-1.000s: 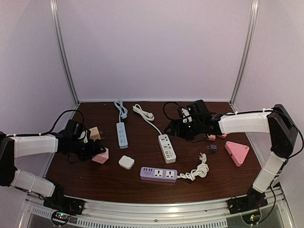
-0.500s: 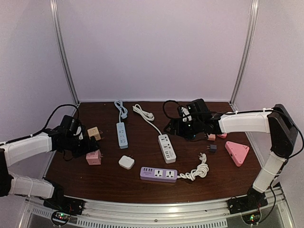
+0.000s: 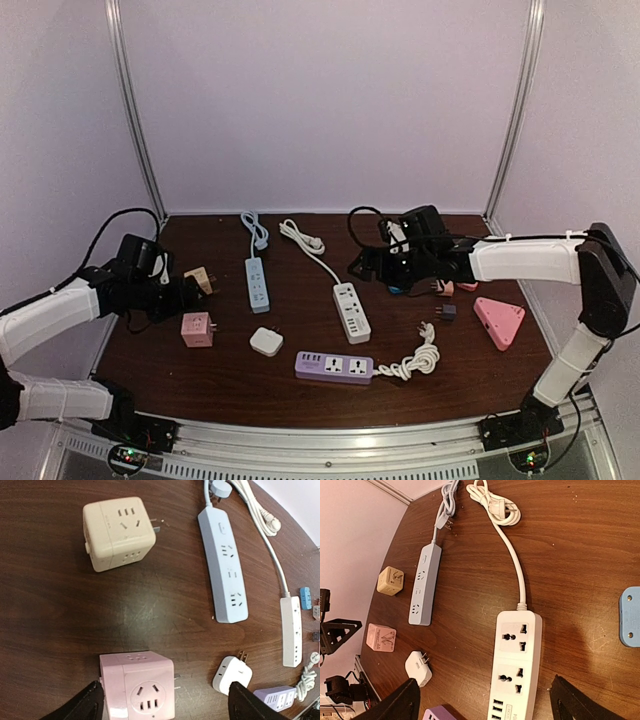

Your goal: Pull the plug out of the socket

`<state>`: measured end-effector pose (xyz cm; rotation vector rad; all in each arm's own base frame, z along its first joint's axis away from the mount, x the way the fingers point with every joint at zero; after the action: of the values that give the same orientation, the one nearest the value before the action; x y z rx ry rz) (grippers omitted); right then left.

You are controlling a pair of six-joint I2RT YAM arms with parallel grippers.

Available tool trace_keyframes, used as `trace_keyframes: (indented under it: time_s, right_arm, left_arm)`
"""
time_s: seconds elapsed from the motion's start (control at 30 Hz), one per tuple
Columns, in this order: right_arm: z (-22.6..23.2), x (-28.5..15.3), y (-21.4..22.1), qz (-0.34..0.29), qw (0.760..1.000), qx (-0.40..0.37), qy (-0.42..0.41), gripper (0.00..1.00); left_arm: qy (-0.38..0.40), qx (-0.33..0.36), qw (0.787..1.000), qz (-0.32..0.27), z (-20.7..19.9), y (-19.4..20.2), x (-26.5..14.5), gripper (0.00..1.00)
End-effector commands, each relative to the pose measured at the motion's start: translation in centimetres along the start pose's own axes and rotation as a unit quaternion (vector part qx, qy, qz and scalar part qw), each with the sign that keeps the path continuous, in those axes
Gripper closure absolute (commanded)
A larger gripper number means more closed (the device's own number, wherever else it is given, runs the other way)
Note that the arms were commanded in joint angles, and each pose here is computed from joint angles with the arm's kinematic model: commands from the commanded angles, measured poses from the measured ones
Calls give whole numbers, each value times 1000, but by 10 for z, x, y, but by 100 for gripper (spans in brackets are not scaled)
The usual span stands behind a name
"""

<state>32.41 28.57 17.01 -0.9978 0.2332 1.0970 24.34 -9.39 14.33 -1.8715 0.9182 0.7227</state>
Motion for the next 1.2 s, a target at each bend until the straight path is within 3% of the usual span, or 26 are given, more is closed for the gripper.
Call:
trace_keyframes:
  time_s: [0.0, 0.13, 0.2, 0.53, 0.83, 1.1, 1.17]
  right_arm:
    - [-3, -19, -11, -37, 999, -17, 25, 7]
    - [-7, -34, -18, -65, 996, -33, 53, 0]
    - [-10, -43, -23, -80, 993, -43, 75, 0]
    - [-49, -129, -55, -205, 959, -68, 186, 0]
    - [-112, -187, -52, -295, 915, -70, 266, 0]
    - [-170, -213, -56, -348, 875, -53, 331, 0]
    - [-183, -215, -58, -359, 865, -54, 346, 0]
  left_arm:
    - [42, 30, 998, -42, -22, -24, -20, 12]
    - [59, 62, 994, -67, -40, -34, -31, 10]
    - [64, 81, 991, -83, -50, -41, -38, 3]
    - [64, 138, 975, -165, -73, -77, -62, 2]
    - [-25, 141, 954, -261, -54, -103, -74, 2]
    - [-4, 148, 949, -277, -23, -116, -49, 2]
    - [2, 188, 935, -302, -22, -116, -45, 2]
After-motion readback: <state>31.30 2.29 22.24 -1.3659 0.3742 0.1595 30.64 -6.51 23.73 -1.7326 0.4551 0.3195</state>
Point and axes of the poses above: each gripper's point midway between its finger pads, its own x axis out along the fingers, its own z axis along the line the jaws close on, y = z × x, the point moved 5 cm from there along -x, back along the fingers, and after that the axes turned 1 degree about -x, right-handed, at the moved point
